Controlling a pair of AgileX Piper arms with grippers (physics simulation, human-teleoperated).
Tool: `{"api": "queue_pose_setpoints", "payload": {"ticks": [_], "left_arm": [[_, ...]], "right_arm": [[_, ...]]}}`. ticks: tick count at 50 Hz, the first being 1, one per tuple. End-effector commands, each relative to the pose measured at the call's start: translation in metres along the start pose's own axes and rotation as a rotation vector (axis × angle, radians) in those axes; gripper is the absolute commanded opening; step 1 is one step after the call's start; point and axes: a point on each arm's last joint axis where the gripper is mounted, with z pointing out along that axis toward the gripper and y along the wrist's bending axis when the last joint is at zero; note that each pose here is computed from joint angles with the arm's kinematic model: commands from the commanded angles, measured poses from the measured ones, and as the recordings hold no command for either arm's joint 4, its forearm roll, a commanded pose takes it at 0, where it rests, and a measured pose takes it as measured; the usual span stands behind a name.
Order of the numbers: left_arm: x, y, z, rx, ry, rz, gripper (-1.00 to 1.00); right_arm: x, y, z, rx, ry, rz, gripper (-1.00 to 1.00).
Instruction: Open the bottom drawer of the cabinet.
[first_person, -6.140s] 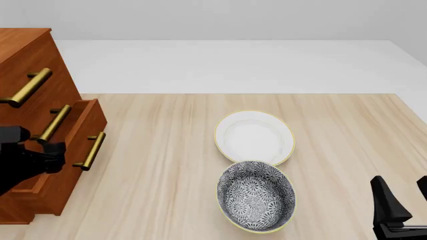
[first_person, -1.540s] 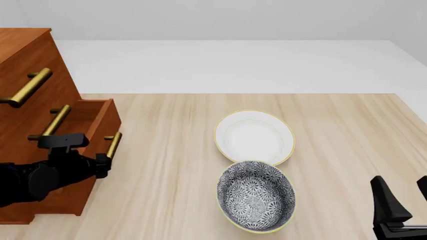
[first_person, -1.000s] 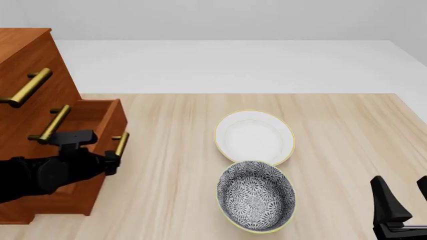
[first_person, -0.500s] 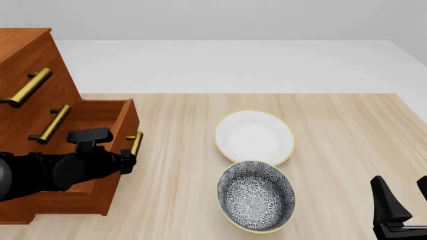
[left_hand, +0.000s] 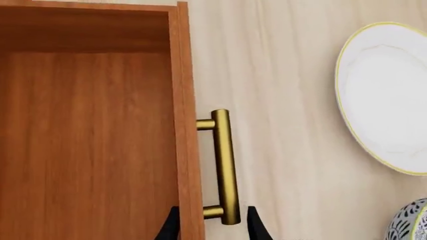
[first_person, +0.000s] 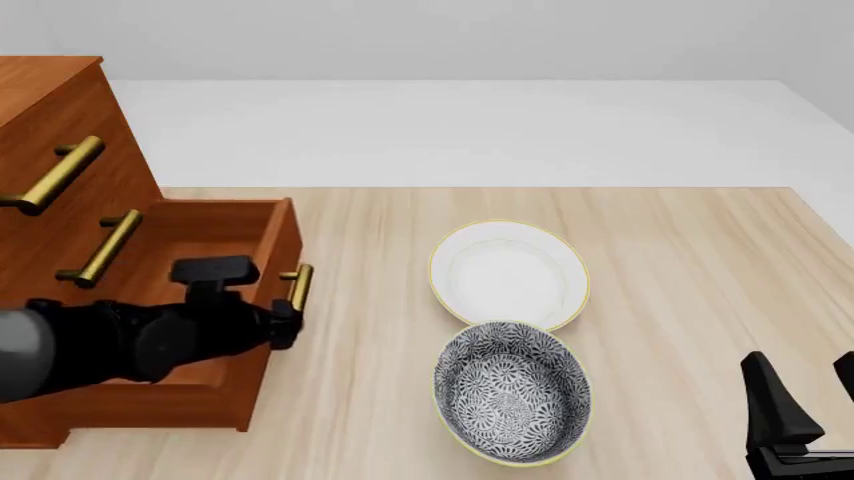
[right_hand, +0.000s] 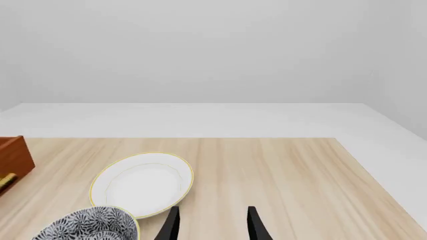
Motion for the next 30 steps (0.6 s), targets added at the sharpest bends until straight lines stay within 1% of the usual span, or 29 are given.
{"api": "queue_pose_setpoints", "payload": {"ticks": [1, 7, 13, 18, 22, 30], "left_arm": [[0.020, -0.010, 0.019, 0.010, 0.107, 0.081, 1.00], [0.013, -0.015, 0.020, 0.018, 0.106, 0.101, 1.00], [0.012, -0.020, 0.021, 0.028, 0.111, 0.114, 1.00], [0.013, -0.029, 0.021, 0.044, 0.119, 0.118, 1.00], [0.007, -0.031, 0.022, 0.045, 0.120, 0.126, 1.00], [0.006, -0.042, 0.022, 0.065, 0.127, 0.140, 1.00]], "right_arm": [[0.000, 0.000, 0.000, 0.000, 0.000, 0.000, 1.00], [0.000, 0.000, 0.000, 0.000, 0.000, 0.000, 1.00], [0.000, 0.000, 0.000, 0.000, 0.000, 0.000, 1.00], [0.000, 0.000, 0.000, 0.000, 0.000, 0.000, 1.00], [0.000, 0.000, 0.000, 0.000, 0.000, 0.000, 1.00], [0.000, 0.000, 0.000, 0.000, 0.000, 0.000, 1.00]]}}
